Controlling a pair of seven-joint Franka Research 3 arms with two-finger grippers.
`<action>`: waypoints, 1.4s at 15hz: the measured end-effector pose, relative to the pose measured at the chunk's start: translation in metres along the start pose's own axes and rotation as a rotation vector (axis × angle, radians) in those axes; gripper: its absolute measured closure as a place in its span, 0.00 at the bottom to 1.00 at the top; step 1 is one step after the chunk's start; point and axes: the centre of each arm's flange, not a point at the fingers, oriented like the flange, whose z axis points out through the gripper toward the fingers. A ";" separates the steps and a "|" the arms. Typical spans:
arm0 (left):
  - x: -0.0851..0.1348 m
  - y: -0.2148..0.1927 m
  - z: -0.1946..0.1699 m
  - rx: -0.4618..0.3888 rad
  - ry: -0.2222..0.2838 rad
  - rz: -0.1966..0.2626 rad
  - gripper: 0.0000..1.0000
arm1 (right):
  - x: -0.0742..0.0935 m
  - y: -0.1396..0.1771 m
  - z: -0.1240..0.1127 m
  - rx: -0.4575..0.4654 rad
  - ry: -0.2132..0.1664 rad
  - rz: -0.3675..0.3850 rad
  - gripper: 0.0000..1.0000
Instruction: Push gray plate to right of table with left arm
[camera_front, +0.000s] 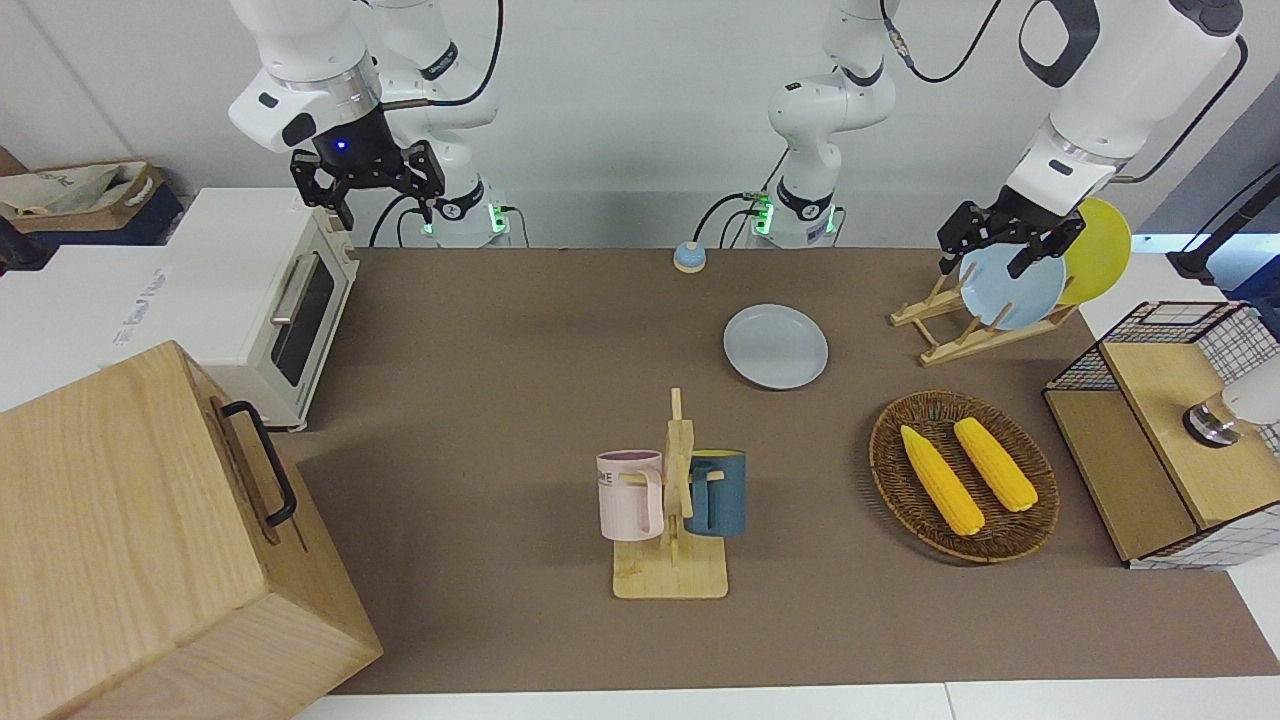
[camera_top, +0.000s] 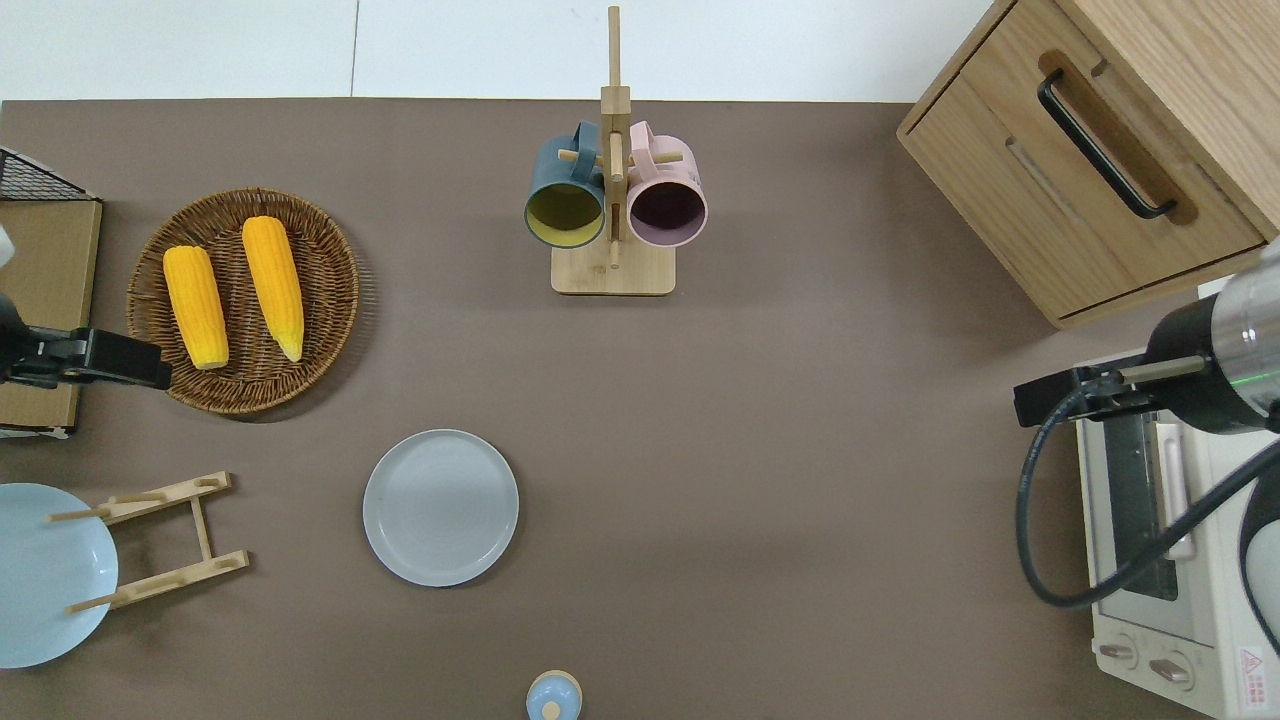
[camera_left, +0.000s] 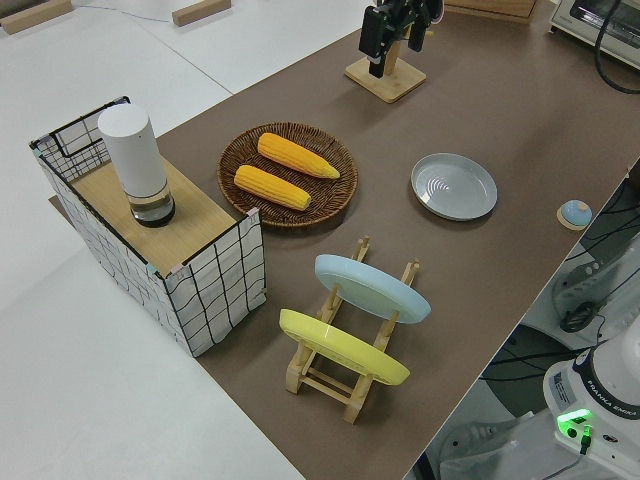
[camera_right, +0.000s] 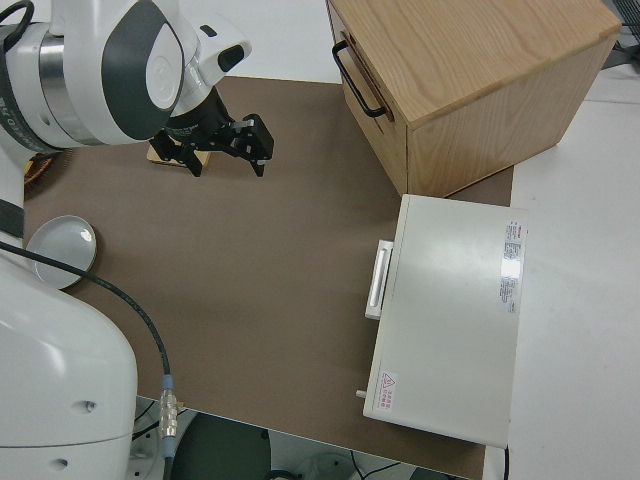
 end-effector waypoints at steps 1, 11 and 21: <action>0.000 0.000 0.000 0.000 0.000 0.000 0.01 | 0.000 0.000 0.000 0.000 0.000 0.000 0.01; -0.006 -0.003 0.004 -0.007 -0.047 -0.011 0.01 | 0.000 0.000 0.000 0.000 0.000 0.000 0.01; -0.003 0.013 0.027 -0.036 -0.082 0.014 0.00 | 0.000 0.000 0.000 0.000 0.000 0.000 0.01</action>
